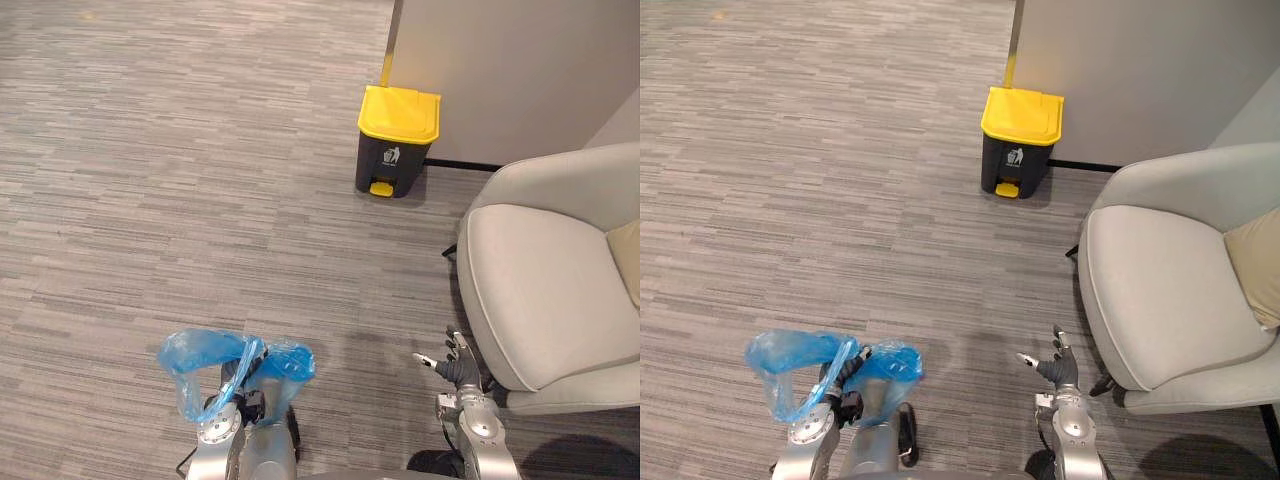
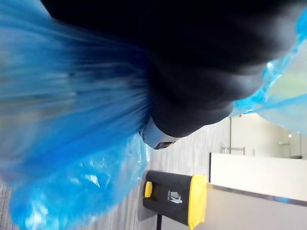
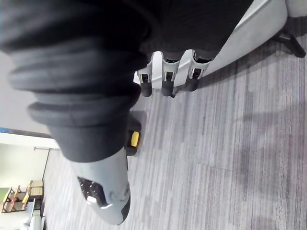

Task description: Gather rubbish on tea table into small bin, then transfer packed bag to large trash can.

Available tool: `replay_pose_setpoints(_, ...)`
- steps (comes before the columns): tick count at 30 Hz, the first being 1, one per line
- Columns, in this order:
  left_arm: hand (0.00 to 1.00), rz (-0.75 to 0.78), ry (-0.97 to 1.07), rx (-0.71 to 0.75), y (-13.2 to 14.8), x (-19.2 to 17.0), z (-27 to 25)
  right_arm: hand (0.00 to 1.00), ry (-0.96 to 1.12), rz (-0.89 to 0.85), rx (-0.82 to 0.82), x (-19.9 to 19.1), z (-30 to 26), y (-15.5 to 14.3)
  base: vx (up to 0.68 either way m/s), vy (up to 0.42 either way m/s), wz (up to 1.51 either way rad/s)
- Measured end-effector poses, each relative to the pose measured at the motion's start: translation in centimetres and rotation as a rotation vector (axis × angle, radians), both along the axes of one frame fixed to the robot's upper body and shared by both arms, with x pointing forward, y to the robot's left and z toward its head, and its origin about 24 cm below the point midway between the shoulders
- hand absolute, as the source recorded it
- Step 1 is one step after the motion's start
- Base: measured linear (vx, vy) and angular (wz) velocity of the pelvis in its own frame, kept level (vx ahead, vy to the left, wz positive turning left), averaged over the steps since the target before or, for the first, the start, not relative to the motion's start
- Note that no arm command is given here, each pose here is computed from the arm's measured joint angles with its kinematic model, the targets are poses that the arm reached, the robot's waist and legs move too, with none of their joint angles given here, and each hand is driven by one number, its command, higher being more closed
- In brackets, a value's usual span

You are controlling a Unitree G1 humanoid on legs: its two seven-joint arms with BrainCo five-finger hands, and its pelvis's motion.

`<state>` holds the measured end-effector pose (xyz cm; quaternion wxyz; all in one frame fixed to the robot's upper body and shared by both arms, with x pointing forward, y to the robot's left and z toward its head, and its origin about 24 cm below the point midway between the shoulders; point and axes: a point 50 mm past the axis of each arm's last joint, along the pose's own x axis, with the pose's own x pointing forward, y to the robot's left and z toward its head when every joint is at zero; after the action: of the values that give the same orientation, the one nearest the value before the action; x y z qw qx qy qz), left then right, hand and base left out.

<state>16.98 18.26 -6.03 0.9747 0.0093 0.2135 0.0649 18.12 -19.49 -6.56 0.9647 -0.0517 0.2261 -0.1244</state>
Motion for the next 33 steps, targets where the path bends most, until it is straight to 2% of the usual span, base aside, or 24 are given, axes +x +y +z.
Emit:
replay_pose_setpoints(8, 1.0, 0.012, -0.009, 0.057, 1.4, 0.3, 0.3, 0.0, 0.022, 0.055, -0.027, 1.0, -0.3, 0.2, 0.37, -0.095, -0.29)
replay_pose_setpoints(11, 1.0, 0.028, 0.038, 0.046, 1.5, 0.4, -0.7, 0.0, 0.05, 0.053, -0.057, 1.3, -0.7, -0.8, 0.45, -0.131, -0.39)
replay_pose_setpoints(14, 1.0, 0.019, -0.001, 0.025, 0.8, 1.5, -0.2, 0.0, 0.059, -0.003, -0.069, 0.7, -0.7, -2.2, 0.27, -0.076, 0.02)
replay_pose_setpoints(18, 1.0, 0.029, -0.008, -0.019, -0.3, 1.0, -0.2, 0.0, 0.037, -0.002, -0.081, -0.3, -0.1, -2.2, 0.29, -0.032, 0.05)
replay_pose_setpoints(25, 1.0, 0.03, -0.015, -0.025, -0.1, 1.0, 0.0, 0.0, -0.056, -0.006, -0.064, 1.5, 1.5, -1.1, 0.29, 0.134, -0.24)
replay_pose_setpoints(27, 1.0, 0.03, -0.011, -0.032, -0.3, 0.9, -0.1, 0.0, -0.046, -0.019, -0.085, 1.4, 1.5, -1.9, 0.33, 0.286, -0.21)
replay_pose_setpoints(33, 1.0, 0.059, 0.047, 0.009, 1.2, -0.2, -1.0, 0.0, 0.033, -0.003, -0.049, 1.2, -0.2, -1.0, 0.34, 0.239, -0.07)
